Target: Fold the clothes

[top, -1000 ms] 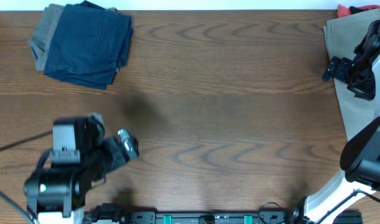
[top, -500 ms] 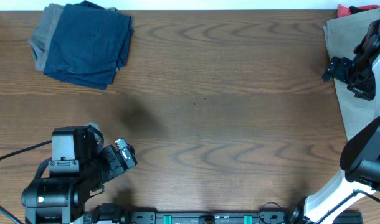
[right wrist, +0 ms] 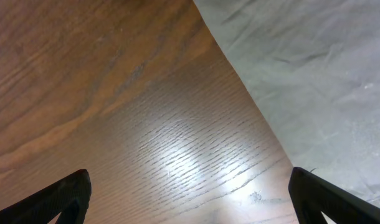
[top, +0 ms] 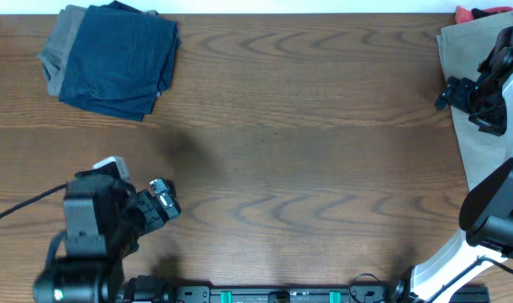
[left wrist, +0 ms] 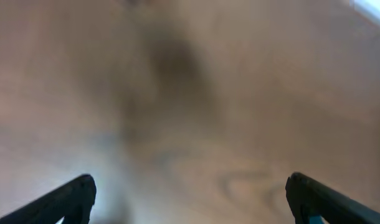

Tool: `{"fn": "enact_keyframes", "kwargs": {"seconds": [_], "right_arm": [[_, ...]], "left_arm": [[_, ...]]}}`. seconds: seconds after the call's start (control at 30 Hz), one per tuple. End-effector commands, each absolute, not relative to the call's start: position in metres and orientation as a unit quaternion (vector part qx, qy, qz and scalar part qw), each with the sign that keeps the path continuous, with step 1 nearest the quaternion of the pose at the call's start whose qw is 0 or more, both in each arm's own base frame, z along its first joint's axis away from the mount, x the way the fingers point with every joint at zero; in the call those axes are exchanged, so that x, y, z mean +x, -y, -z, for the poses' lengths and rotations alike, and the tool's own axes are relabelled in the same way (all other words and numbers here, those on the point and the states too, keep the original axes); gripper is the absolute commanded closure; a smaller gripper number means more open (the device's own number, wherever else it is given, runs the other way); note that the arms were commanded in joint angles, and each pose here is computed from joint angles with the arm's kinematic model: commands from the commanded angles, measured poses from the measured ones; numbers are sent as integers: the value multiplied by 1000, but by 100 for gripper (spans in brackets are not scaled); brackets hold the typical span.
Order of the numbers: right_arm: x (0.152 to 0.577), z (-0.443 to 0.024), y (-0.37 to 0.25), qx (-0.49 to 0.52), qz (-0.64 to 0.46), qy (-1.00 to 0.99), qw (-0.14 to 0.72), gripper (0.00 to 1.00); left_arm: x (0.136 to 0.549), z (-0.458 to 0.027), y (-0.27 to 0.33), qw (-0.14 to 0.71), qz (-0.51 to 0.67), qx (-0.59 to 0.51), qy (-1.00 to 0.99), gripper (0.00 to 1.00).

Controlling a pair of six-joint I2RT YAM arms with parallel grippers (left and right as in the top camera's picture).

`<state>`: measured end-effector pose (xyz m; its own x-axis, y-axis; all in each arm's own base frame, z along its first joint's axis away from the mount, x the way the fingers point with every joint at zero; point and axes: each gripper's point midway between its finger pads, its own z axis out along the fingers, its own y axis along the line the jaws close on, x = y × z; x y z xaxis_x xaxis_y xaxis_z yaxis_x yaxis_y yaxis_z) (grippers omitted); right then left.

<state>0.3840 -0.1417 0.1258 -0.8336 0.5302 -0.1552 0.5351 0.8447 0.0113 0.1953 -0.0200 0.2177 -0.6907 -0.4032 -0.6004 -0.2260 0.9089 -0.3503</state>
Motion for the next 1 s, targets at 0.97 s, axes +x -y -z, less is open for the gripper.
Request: {"fn": "enact_keyframes", "kwargs": {"seconds": [0.97], "right_arm": [[385, -133, 145, 285, 20, -955, 86, 1]], "left_arm": [[244, -139, 11, 646, 103, -77, -752, 2]]}}
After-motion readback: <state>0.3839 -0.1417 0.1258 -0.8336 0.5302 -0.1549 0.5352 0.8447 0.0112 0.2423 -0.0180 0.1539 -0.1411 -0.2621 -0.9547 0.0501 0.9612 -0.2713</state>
